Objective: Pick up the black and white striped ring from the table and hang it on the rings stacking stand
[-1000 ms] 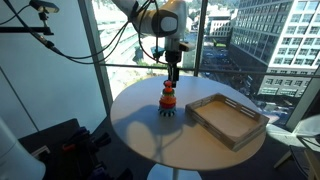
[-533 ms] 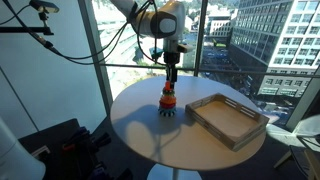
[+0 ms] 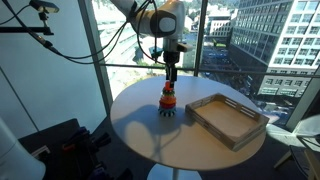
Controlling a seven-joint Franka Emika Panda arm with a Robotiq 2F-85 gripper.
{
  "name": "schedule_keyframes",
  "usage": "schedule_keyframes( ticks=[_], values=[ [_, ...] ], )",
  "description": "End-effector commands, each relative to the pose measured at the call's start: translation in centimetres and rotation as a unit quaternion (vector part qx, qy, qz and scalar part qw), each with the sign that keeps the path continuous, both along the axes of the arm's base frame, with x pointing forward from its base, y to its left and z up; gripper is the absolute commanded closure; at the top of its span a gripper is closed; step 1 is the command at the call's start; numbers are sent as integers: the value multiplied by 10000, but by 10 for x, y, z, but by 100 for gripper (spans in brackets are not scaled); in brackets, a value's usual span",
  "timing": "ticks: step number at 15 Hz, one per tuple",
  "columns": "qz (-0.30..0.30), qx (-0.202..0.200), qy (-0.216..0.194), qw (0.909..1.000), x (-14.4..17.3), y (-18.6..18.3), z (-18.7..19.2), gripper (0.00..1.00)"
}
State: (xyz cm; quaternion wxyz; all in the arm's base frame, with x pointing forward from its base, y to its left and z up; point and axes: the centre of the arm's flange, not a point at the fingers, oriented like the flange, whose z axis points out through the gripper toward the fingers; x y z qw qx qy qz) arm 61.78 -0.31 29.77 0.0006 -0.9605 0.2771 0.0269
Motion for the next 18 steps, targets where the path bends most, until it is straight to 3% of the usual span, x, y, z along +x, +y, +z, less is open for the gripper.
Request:
schedule_keyframes(
  ticks=[1, 12, 18],
  values=[
    [254, 83, 121, 9996, -17, -2, 21, 0],
    [938, -278, 953, 9906, -94, -16, 66, 0],
    [1218, -191, 964, 9877, -147, -31, 97, 0]
  ],
)
